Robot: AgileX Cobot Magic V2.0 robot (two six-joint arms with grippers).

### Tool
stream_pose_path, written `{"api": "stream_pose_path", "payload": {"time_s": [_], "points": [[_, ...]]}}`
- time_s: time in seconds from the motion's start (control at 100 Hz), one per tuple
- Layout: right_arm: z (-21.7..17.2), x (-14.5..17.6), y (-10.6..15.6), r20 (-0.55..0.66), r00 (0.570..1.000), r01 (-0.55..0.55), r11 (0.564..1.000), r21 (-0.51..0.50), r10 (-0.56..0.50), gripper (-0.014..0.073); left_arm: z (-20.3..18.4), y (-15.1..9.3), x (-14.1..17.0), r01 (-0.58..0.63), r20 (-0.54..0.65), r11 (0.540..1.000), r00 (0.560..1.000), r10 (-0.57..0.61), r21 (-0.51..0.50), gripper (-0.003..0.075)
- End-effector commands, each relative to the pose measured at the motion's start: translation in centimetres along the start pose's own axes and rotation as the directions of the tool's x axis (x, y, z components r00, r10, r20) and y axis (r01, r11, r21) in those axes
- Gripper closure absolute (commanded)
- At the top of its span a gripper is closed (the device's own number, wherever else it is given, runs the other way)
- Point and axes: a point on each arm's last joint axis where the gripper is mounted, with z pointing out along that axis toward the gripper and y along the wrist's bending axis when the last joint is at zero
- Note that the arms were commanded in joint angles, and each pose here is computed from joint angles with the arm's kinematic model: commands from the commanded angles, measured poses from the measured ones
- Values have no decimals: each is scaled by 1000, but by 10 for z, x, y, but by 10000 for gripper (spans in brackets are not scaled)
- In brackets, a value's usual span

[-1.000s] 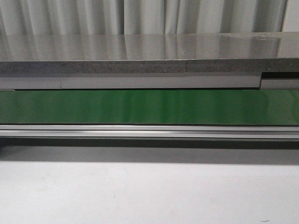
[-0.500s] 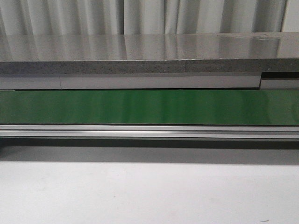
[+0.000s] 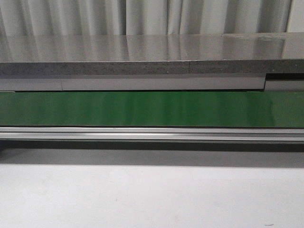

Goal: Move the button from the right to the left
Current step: 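Move the right gripper down over the yellow push button in the green tray, then close the right gripper on the yellow button and lift it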

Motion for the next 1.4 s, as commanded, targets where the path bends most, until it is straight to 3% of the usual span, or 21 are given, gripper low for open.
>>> {"api": "stream_pose_path", "payload": {"time_s": [0.0, 0.08, 0.25, 0.32, 0.52, 0.8, 1.14, 1.39], "points": [[0, -17, -10, 30, 997, 65, 996, 64, -67, 592, -1, 0, 7, 1, 61, 1000, 998, -1, 4, 741], [7, -20, -18, -12, 997, 76, 993, 95, -75, 472, -1, 0, 7, 1, 61, 1000, 998, -1, 4, 741], [23, -24, -36, -62, 998, 2, 987, 158, 7, 57, -1, 0, 7, 1, 61, 1000, 998, -1, 4, 741], [30, -25, -44, -76, 996, -23, 983, 183, 37, -25, -1, 0, 7, 1, 61, 1000, 998, -1, 4, 741], [48, -36, -62, -126, 986, -84, 972, 218, 114, -15, -1, 0, 7, 1, 61, 1000, 998, -1, 4, 741], [87, -65, -74, -154, 978, -106, 974, 201, 138, -15, -1, 0, 7, 1, 61, 1000, 998, -1, 4, 741], [160, -93, -92, -266, 951, -115, 977, 182, 161, -15, -1, 0, 7, 1, 61, 1000, 998, -1, 4, 741], [215, -97, -97, -342, 907, -209, 968, 140, 245, -15, -1, 0, 7, 1, 61, 1000, 998, -1, 4, 741]]}}
